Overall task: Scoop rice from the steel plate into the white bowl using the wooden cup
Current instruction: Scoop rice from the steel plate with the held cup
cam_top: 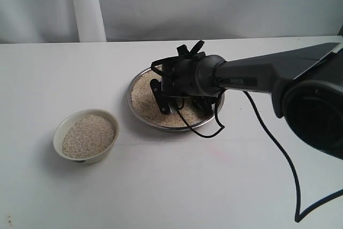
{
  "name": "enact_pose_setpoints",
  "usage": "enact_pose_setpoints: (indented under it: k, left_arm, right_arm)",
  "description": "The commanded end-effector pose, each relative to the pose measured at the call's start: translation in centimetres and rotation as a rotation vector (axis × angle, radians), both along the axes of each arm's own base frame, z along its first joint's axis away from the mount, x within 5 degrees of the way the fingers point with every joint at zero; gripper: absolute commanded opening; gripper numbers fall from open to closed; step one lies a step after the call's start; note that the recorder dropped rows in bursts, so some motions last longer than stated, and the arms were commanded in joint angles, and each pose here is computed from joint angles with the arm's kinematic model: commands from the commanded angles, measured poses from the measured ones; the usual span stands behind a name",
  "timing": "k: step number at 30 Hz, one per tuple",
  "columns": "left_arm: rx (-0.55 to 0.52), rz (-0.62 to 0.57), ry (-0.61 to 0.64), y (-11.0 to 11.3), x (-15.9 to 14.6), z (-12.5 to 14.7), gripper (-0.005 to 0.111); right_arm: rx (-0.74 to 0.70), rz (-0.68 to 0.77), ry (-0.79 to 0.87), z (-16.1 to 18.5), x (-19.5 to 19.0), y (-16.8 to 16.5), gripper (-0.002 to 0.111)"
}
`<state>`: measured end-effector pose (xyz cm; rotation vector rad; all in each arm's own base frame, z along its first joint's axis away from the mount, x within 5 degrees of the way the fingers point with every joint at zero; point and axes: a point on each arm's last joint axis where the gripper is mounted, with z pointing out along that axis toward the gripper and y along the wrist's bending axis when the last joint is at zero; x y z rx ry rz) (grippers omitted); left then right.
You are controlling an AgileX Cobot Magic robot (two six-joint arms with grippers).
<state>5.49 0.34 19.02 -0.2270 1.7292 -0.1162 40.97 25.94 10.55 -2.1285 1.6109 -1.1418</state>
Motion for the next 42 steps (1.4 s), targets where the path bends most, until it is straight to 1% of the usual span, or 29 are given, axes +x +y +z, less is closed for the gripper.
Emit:
enact_pose_setpoints:
  k: [1, 9, 19, 33, 38, 42]
  left_arm:
    - [-0.004, -0.004, -0.001, 0.0, 0.0, 0.0, 0.0]
    - [-0.004, -0.004, -0.001, 0.0, 0.0, 0.0, 0.0]
    - [-0.004, -0.004, -0.001, 0.0, 0.0, 0.0, 0.0]
    - [-0.004, -0.004, -0.001, 0.0, 0.0, 0.0, 0.0]
    - [-0.004, -0.004, -0.001, 0.0, 0.0, 0.0, 0.0]
    - [-0.004, -0.004, -0.001, 0.0, 0.0, 0.0, 0.0]
  right_arm:
    - [0.128, 0.004, 0.054, -1.1, -0.4, 0.9, 0.0]
    - [0.273, -0.001, 0.1, -1.6, -0.7, 1.9, 0.0]
    - [0.347, -0.034, 0.129, -1.8, -0.8, 2.1, 0.0]
    - [0.496, -0.118, 0.169, -2.1, -0.3, 1.5, 0.0]
    - [0.521, -0.119, 0.17, -2.1, -0.2, 1.5, 0.0]
    - [0.497, -0.123, 0.195, -3.5, -0.3, 1.4, 0.0]
